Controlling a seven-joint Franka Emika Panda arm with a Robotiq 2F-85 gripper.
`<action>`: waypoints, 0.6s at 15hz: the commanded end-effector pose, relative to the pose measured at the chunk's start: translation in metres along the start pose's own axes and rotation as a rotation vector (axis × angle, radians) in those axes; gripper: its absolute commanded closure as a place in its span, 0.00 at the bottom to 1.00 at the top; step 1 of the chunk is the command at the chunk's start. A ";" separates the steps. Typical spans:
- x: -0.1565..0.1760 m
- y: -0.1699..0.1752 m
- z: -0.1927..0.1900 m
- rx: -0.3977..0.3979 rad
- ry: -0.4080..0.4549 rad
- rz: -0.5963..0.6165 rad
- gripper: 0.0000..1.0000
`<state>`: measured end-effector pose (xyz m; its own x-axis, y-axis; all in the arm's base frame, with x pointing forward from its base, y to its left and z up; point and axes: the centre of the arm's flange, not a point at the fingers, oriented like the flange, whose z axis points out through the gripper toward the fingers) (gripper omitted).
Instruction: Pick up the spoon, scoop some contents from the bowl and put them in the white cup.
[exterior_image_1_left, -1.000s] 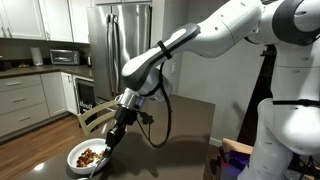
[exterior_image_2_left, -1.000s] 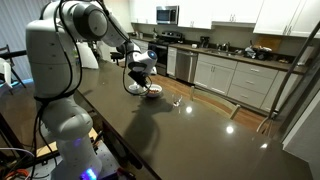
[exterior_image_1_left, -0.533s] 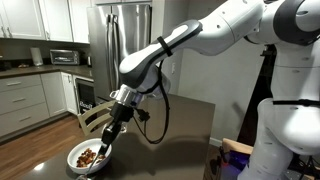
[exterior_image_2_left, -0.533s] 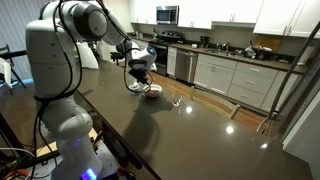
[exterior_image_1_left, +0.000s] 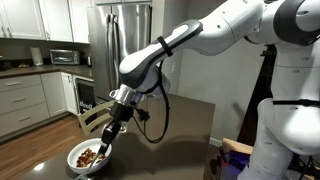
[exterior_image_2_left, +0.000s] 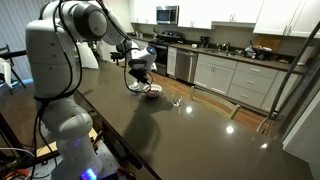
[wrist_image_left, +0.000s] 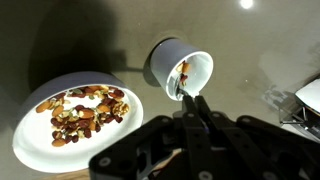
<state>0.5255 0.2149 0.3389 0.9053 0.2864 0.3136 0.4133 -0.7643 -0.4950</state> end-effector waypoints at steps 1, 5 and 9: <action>0.000 0.000 0.000 0.000 0.000 0.000 0.95; 0.000 -0.001 0.000 -0.027 0.004 -0.009 0.96; 0.001 -0.002 -0.002 -0.078 0.013 -0.051 0.96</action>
<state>0.5267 0.2140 0.3377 0.8967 0.3049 0.3208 0.4303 -0.7705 -0.4704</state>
